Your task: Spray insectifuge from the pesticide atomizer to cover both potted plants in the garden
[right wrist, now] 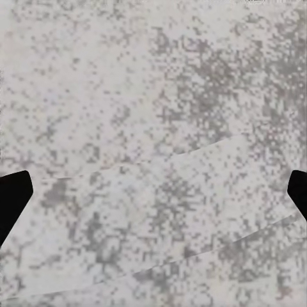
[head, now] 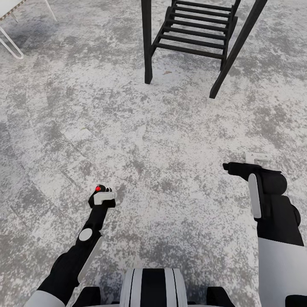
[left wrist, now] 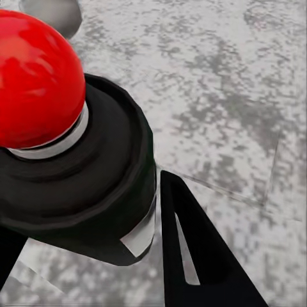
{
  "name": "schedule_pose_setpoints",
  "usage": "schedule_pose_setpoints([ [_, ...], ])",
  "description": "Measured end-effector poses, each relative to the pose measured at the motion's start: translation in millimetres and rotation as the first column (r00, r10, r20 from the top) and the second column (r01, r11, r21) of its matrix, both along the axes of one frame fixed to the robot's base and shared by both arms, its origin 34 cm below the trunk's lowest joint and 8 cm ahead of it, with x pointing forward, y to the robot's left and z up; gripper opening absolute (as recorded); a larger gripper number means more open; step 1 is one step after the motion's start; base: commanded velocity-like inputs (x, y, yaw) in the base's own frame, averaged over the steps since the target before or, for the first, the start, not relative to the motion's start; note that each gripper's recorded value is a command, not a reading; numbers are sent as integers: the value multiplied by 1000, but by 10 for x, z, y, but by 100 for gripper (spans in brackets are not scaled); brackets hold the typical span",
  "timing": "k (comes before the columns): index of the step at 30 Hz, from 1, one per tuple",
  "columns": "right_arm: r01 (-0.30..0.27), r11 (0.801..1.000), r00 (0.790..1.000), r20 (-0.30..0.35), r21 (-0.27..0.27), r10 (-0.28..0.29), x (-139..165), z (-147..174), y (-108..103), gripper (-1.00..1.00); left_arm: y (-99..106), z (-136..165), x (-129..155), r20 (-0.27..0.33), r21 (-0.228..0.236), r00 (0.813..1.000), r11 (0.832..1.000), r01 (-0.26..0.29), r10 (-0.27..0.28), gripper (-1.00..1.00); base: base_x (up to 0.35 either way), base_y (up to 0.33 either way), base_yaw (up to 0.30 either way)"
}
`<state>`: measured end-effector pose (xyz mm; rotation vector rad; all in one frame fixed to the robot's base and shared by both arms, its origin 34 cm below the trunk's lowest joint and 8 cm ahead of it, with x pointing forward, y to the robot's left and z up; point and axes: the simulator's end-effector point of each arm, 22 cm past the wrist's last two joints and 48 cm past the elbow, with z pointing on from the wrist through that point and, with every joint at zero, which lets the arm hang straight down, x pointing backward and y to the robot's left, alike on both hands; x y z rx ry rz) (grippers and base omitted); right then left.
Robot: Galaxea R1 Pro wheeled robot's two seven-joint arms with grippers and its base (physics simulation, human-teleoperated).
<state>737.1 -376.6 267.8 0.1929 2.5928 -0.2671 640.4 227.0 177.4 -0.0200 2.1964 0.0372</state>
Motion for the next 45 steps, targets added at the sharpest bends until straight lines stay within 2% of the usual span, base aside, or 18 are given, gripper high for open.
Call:
schedule_pose_setpoints([
  [9, -1, 1000, 1000, 28, 1, 1, 59, 180, 4, 100, 68, 188, 100, 13, 18, 999, 999, -51, 51, -100, 0, 0, 0],
  [14, -1, 1000, 999, 53, 2, 1, 107, 338, 6, 100, 15, 465, 266, 49, 3, 998, 999, -50, 50, -100, 0, 0, 0],
  [17, -1, 1000, 998, 66, 1, 1, 131, 427, 4, 100, -102, 726, 389, 58, -18, 998, 999, -30, 31, -100, 0, 0, 0],
  [19, -1, 1000, 997, 75, 0, 1, 147, 487, -1, 100, -238, 859, 430, 39, -30, 999, 1000, -7, 8, -100, 0, 0, 0],
  [21, -1, 1000, 996, 84, 0, 1, 165, 550, -2, 100, -399, 890, 413, -27, -39, 999, 999, 18, -19, -100, 0, 0, 0],
  [23, -1, 1000, 995, 96, -1, 1, 183, 620, -2, 100, -471, 920, 402, -65, -39, 997, 999, 30, -32, -100, 0, 0, 0],
  [24, -1, 1000, 995, 103, -3, 1, 196, 664, -12, 100, -498, 917, 373, -102, -35, 994, 999, 38, -41, -100, 0, 0, 0],
  [28, 1, 1000, 992, 124, -19, 1, 228, 813, -82, 100, -537, 930, 299, -173, -29, 983, 998, 53, -57, -100, 0, 0, 0],
  [32, 2, 1000, 990, 143, -25, 2, 253, 943, -118, 100, -582, 1038, 295, -191, -30, 979, 997, 64, -69, -100, 0, 0, 0],
  [38, 2, 1000, 986, 168, -28, 2, 285, 1122, -132, 100, -653, 1282, 286, -176, -40, 980, 996, 82, -88, -100, 0, 0, 0],
  [43, 4, 1000, 982, 187, -30, 2, 304, 1264, -139, 100, -706, 1378, 269, -166, -71, 978, 991, 114, -125, -100, 0, 0, 0],
  [45, 4, 1000, 981, 194, -30, 2, 310, 1320, -140, 100, -723, 1386, 234, -180, -84, 973, 988, 128, -142, -100, 0, 0, 0],
])
